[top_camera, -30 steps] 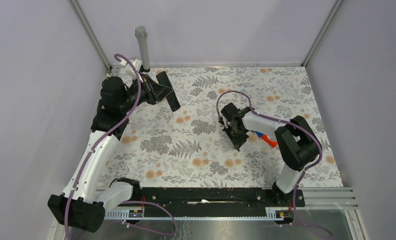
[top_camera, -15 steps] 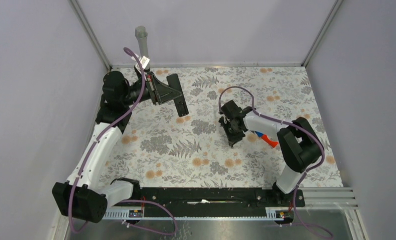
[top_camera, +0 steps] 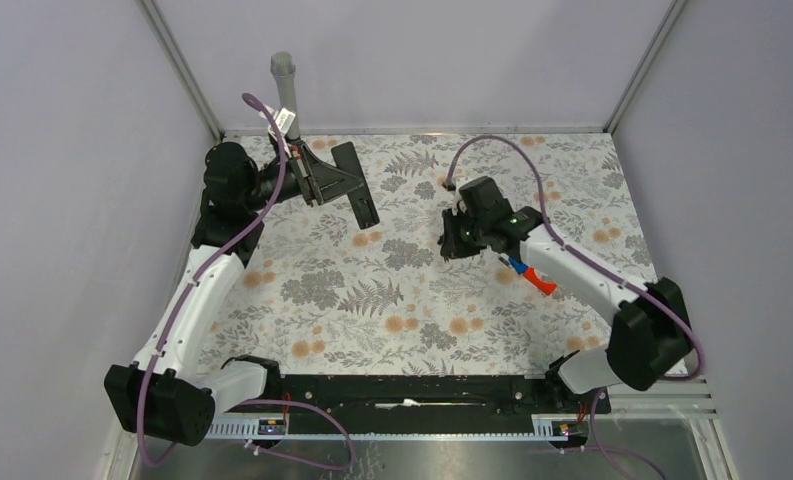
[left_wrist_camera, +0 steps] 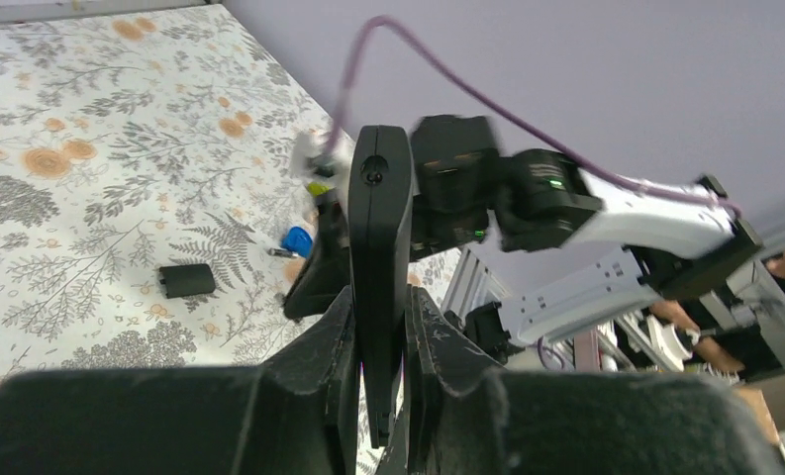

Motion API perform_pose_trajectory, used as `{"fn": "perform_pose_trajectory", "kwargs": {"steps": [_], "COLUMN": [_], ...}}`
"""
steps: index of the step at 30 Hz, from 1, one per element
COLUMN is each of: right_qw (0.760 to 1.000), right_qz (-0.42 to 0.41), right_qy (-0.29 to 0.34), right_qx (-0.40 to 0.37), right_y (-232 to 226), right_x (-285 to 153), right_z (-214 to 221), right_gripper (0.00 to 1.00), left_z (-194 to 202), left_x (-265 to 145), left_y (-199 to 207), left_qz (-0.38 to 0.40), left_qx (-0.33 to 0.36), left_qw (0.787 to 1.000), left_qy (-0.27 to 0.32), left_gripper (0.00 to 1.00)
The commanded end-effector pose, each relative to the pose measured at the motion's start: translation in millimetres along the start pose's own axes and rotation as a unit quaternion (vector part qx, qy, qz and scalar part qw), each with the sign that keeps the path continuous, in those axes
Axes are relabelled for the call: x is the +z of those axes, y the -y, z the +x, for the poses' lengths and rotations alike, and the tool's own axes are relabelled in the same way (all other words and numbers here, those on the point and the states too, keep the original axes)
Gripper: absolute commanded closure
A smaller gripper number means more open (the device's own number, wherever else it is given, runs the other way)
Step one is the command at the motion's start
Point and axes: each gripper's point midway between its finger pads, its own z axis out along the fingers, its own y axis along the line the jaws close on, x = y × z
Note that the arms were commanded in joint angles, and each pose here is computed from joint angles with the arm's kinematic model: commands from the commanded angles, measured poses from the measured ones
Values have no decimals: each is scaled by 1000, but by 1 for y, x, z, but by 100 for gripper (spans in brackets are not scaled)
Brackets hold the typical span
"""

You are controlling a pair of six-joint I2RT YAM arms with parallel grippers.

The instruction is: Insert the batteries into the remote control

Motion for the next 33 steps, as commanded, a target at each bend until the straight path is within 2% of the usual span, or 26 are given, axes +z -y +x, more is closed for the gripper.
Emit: {"fn": "perform_pose_trajectory", "kwargs": {"steps": [1, 5, 10, 15, 21, 28, 33], "right_qw": [986, 969, 946, 917, 896, 902, 909], "right_qz": [-80, -115, -173, -260, -308, -300, -269], "right_qy": [149, 219, 274, 301, 319, 304, 302], "right_qx": [-3, -4, -9, -14, -19, -65, -103], "right_y": [-47, -67, -93, -129, -165, -195, -205], "right_x": [-63, -107, -149, -183, -222, -212, -203], "right_z": [-77, -110, -135, -153, -173, -167, -161], "right_gripper": [82, 81, 80, 80, 82, 82, 81], "left_z": [-21, -15, -9, -8, -13, -19, -21], "left_x": [0, 3, 4, 8, 11, 14, 13], "left_y": [-13, -27, -34, -27, -12, -3, 3], "left_qz": [-48, -64, -66, -42, -15, 22, 42], "left_qx": [-31, -85, -101, -118, -162, -194, -192], "left_qw": [997, 992, 990, 990, 984, 978, 977], "left_qy": [60, 65, 70, 70, 74, 80, 84], "left_gripper": [100, 100, 100, 100, 100, 100, 100]}}
